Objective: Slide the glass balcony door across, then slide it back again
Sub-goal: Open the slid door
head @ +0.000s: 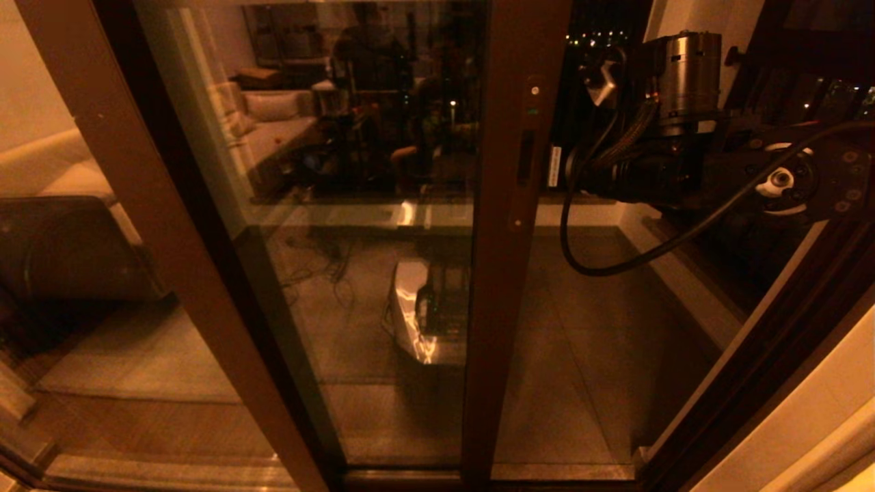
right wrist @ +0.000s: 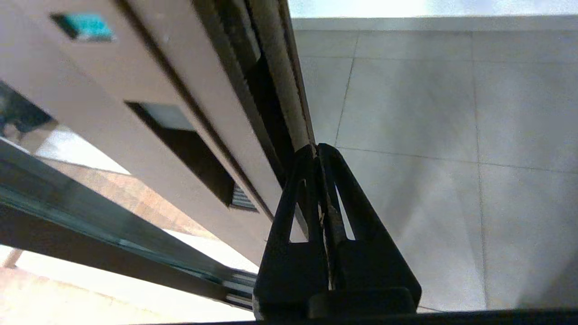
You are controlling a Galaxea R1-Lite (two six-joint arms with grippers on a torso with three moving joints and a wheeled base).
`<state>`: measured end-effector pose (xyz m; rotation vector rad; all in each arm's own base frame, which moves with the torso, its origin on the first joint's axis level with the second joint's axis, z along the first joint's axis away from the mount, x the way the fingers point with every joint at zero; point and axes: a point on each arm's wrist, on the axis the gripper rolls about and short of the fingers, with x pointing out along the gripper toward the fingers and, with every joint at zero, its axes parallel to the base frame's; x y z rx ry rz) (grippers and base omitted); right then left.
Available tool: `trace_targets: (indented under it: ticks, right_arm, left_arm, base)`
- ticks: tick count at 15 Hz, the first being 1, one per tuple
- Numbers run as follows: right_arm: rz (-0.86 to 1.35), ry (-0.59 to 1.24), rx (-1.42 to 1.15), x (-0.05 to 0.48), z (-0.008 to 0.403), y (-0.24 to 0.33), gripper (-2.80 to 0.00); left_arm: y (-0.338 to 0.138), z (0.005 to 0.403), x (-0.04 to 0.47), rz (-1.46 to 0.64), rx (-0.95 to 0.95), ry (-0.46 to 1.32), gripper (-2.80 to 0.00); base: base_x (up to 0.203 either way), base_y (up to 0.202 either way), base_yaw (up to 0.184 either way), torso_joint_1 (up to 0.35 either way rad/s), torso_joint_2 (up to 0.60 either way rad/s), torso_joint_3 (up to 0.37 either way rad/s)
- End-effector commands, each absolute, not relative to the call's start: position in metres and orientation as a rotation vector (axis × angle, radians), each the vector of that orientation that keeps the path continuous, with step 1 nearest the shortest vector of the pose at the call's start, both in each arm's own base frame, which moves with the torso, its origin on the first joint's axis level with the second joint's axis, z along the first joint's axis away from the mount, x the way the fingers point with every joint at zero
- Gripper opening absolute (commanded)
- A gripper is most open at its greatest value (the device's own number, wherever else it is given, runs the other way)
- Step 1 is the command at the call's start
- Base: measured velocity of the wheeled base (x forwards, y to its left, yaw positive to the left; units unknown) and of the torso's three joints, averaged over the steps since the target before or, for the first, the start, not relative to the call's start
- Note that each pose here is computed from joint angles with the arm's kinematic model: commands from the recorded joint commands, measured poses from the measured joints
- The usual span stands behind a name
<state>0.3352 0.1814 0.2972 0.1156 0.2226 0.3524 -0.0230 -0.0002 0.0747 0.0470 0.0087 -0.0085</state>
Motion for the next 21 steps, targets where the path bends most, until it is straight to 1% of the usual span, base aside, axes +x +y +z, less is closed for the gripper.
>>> trace_targets:
  ticks: [1, 14, 18, 21]
  right_arm:
    - [0.364, 0.218, 0.124, 0.336, 0.298, 0.185, -2.80]
    - [0.427, 0.226, 0.140, 0.327, 0.296, 0.209, -2.80]
    - [0.424, 0.229, 0.152, 0.326, 0.297, 0.208, -2.80]
    - [0.378, 0.237, 0.172, 0.316, 0.299, 0.195, -2.80]
  left_arm:
    - [0.000, 0.075, -0.023, -0.008, 0.048, 0.009, -2.80]
    - [0.000, 0.075, -0.023, -0.008, 0.048, 0.009, -2.80]
    - [0.000, 0.075, -0.023, -0.008, 0.048, 0.009, -2.80]
    - [0.000, 0.075, -0.023, -0.009, 0.048, 0.009, -2.80]
  base:
    - [0.000, 0.000, 0.000, 0.000, 0.00, 0.000]
    - [0.000, 0.000, 0.000, 0.000, 0.00, 0.000]
    - [0.000, 0.000, 0.000, 0.000, 0.00, 0.000]
    - [0.000, 0.000, 0.000, 0.000, 0.00, 0.000]
